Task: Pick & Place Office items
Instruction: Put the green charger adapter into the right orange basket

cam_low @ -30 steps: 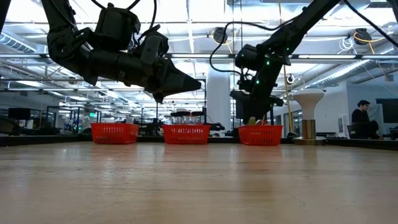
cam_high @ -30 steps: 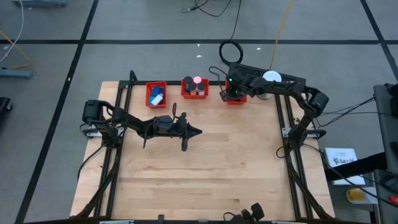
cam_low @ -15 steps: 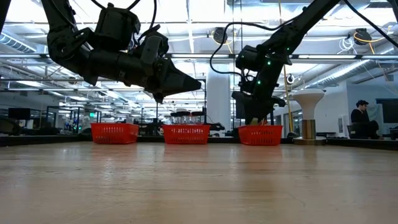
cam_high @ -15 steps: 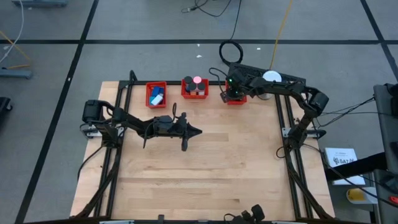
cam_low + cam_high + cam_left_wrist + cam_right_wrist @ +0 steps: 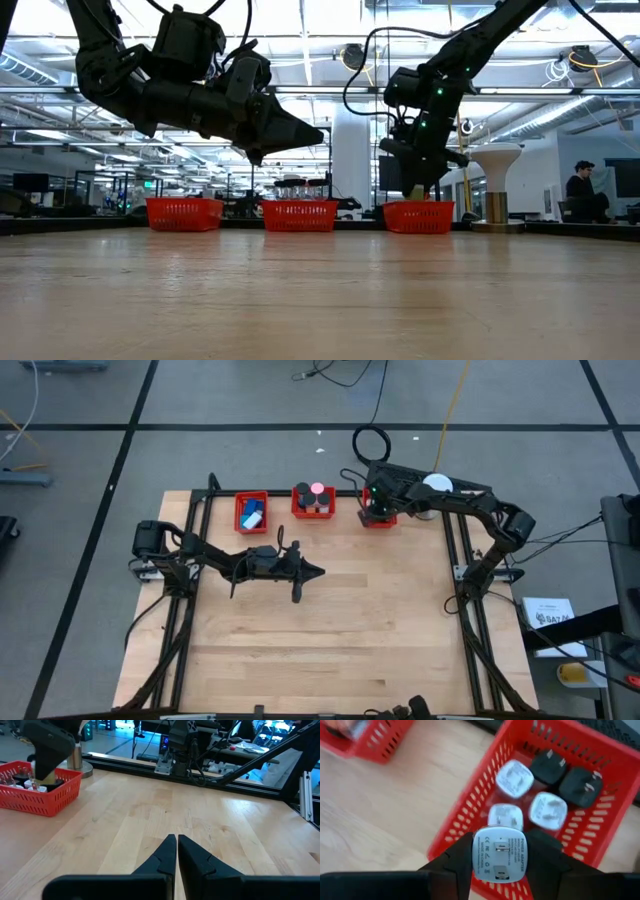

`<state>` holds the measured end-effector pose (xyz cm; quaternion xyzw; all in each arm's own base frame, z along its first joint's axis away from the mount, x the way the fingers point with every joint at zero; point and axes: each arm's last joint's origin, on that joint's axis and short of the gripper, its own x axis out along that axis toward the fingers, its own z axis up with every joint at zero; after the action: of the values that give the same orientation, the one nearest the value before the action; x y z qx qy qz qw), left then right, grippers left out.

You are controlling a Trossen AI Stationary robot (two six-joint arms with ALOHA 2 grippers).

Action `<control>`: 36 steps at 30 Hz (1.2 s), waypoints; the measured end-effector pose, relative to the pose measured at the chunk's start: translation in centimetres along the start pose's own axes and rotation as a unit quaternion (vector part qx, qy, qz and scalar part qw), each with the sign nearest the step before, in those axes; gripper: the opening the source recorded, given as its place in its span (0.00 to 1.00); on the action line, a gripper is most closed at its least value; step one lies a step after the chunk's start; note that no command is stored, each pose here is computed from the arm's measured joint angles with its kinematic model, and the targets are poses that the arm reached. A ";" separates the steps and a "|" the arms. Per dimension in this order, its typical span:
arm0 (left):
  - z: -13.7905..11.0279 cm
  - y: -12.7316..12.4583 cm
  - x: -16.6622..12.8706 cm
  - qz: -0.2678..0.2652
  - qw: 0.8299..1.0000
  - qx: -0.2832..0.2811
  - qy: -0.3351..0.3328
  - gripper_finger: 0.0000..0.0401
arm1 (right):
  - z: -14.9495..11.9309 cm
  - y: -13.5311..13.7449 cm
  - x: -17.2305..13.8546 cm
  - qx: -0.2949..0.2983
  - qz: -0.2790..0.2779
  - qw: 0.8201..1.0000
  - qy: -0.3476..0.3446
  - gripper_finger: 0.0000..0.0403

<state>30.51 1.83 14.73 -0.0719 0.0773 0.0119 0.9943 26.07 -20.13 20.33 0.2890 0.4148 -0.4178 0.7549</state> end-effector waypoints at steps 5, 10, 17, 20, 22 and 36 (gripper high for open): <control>0.0 0.0 0.0 0.000 1.000 0.000 0.000 0.04 | 0.0 0.0 0.0 -0.001 -0.006 1.000 0.001 0.33; 0.0 0.0 0.0 0.000 1.000 0.000 0.000 0.04 | 0.0 -0.1 0.0 -0.001 -0.014 1.000 -0.004 0.33; 0.0 0.0 0.0 0.000 1.000 0.000 0.000 0.04 | -1.0 -0.4 0.7 0.003 -0.018 1.000 0.012 0.33; 0.0 0.0 0.0 0.000 1.000 0.000 0.000 0.04 | -1.2 -0.5 0.9 0.002 -0.020 1.000 0.015 0.33; 0.0 0.0 0.0 0.000 1.000 0.000 0.000 0.04 | -1.3 -0.5 1.0 0.003 -0.018 1.000 0.011 0.33; 0.0 0.0 0.0 0.000 1.000 0.000 0.000 0.04 | -1.1 -0.2 1.0 0.002 0.000 1.000 0.004 0.44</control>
<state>30.51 1.83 14.73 -0.0719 0.0773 0.0120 0.9943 25.73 -19.76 18.91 0.2923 0.4171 -0.4174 0.7526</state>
